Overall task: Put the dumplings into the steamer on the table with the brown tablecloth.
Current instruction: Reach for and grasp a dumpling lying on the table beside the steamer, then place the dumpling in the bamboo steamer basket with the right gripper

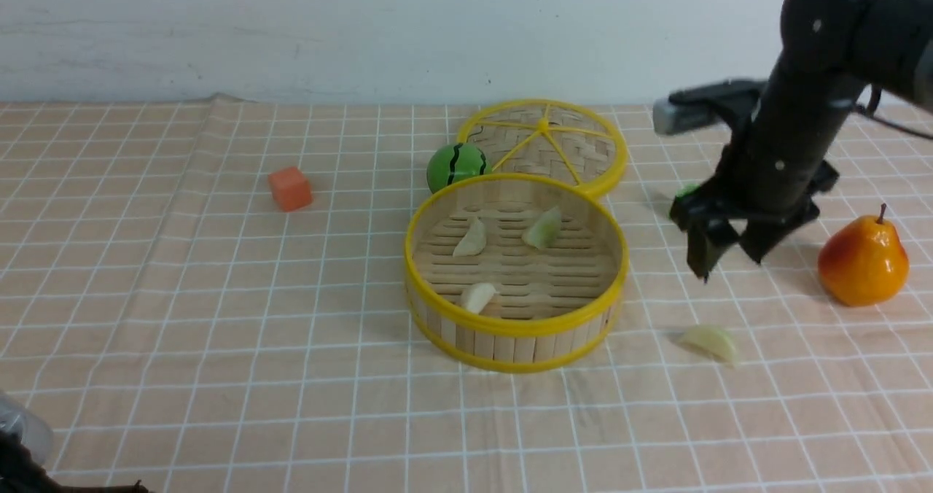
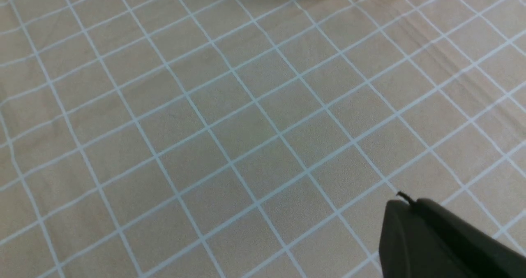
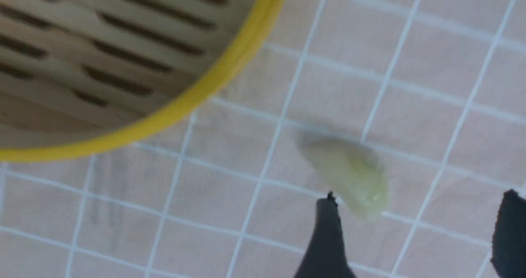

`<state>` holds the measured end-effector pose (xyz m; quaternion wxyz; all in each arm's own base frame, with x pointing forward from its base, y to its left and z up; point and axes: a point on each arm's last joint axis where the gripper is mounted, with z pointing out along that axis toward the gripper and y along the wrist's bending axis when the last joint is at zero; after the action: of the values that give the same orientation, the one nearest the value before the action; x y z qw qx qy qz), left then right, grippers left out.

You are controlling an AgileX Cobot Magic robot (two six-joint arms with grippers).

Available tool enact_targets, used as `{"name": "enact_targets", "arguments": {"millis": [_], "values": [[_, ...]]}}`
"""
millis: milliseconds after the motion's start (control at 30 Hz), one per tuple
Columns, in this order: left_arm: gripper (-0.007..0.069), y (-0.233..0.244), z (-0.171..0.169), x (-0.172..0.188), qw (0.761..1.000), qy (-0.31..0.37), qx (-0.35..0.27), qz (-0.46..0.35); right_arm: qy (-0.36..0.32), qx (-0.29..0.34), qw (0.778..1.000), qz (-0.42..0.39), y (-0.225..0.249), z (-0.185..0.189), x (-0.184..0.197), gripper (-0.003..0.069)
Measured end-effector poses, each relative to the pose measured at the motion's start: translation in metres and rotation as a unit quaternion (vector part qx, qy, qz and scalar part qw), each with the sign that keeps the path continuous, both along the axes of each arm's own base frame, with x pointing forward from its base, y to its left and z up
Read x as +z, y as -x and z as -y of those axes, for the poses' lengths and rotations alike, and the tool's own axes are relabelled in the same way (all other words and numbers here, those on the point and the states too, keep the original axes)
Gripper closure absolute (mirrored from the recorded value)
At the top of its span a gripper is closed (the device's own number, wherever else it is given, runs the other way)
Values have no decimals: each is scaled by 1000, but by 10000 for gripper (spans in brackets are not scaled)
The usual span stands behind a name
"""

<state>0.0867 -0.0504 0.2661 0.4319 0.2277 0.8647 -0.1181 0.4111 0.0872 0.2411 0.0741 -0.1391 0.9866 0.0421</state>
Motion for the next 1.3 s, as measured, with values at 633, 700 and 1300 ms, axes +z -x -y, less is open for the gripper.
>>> {"name": "enact_targets", "arguments": {"millis": [633, 700, 1300], "values": [[622, 2, 1, -1, 1000, 7, 0, -15, -4, 42, 998, -37, -2, -12, -63, 423], [621, 2, 1, -1, 1000, 6, 0, -15, -6, 44, 998, -38, -3, -13, -55, 423], [613, 1, 1, -1, 1000, 8, 0, -12, -149, 160, 972, 89, -15, -113, -11, 423]]}}
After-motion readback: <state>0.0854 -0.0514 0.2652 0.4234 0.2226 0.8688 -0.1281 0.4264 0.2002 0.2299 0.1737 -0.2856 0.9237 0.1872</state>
